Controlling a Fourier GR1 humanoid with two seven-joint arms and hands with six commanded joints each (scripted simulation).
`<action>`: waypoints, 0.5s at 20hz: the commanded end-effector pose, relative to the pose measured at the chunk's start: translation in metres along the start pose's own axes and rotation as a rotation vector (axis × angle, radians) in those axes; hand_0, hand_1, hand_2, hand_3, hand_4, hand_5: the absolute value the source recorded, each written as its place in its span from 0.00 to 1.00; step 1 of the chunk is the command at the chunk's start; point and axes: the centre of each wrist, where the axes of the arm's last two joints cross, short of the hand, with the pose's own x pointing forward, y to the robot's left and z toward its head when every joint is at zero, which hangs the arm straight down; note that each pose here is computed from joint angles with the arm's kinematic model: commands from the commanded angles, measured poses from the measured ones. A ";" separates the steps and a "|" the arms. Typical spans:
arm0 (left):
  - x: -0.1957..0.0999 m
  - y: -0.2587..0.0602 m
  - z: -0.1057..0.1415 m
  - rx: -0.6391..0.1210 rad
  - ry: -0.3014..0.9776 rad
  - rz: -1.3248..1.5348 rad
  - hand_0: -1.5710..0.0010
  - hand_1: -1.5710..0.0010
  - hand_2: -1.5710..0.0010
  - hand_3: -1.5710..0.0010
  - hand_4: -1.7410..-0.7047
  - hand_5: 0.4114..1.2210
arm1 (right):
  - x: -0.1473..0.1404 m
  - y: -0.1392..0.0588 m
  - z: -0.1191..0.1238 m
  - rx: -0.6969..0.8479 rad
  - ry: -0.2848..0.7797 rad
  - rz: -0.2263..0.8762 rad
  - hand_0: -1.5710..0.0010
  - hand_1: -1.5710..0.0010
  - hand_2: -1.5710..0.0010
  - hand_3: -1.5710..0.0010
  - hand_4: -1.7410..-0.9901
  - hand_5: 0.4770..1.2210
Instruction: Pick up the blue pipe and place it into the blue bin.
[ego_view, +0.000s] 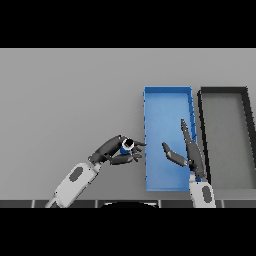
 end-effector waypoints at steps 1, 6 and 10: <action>0.000 0.003 0.001 0.009 0.003 -0.007 0.00 0.00 0.00 0.05 0.00 1.00 | 0.000 0.000 0.001 -0.004 0.005 -0.005 1.00 1.00 1.00 1.00 0.75 0.17; -0.005 0.002 -0.003 0.005 0.019 -0.013 0.00 0.00 0.00 0.05 0.00 1.00 | 0.017 -0.012 0.000 0.069 -0.123 -0.170 1.00 1.00 1.00 1.00 0.73 0.18; -0.003 0.000 -0.002 -0.008 0.017 -0.015 0.00 0.00 0.00 0.05 0.00 1.00 | 0.060 -0.038 -0.009 0.316 -0.197 -0.228 1.00 1.00 1.00 1.00 0.61 0.08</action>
